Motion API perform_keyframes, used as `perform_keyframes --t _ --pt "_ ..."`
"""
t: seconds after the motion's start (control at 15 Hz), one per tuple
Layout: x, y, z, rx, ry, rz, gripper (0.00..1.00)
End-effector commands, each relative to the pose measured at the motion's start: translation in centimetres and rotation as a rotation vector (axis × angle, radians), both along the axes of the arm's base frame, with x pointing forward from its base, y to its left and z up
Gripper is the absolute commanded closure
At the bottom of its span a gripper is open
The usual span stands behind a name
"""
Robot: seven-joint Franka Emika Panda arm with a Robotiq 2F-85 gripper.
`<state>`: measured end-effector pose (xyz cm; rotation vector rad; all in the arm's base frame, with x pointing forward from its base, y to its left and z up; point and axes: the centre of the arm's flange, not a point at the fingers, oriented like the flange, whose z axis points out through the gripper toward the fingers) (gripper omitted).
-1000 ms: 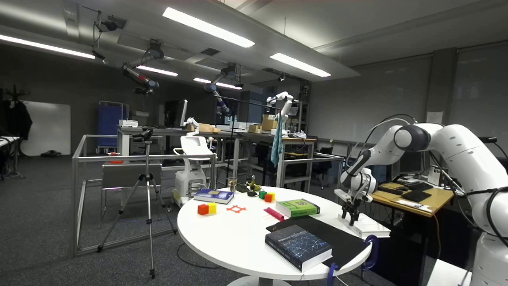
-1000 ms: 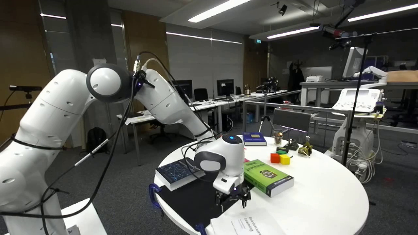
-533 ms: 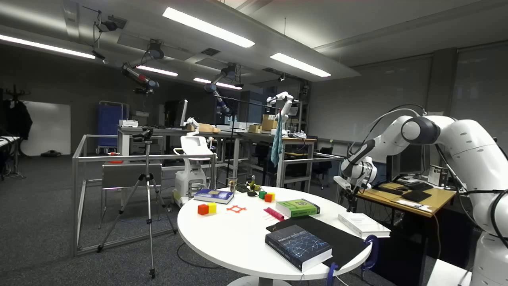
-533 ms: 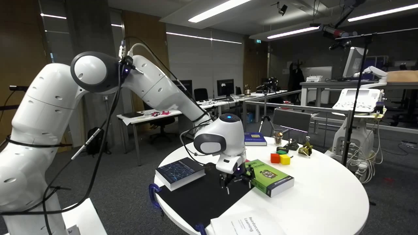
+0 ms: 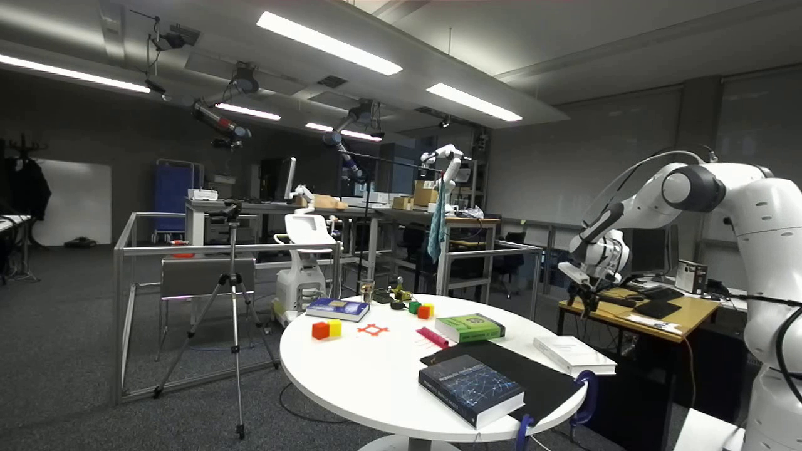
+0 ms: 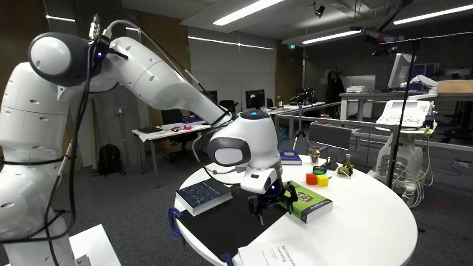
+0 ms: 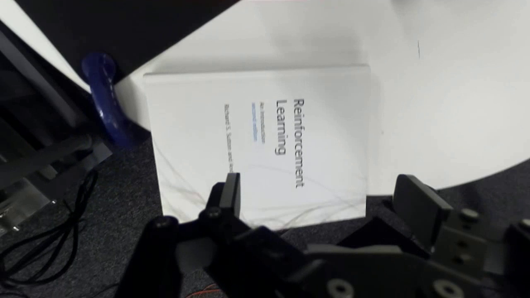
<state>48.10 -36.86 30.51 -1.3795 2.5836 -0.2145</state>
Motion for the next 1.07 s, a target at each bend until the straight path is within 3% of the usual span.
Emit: perform_keyframes --t 0.0,0.53,0.73,1.0 --pt "-7.2 -3.1 4.3 0.024 -0.017 -0.074 0.0" --pt "-18.3 -12.1 5.4 0.124 -0.03 -0.431 0.0" --pt "-20.2 -12.6 4.2 0.08 0.015 -0.375 0.0" --pt "-19.7 -11.0 2.4 0.023 -0.006 -0.158 0.0"
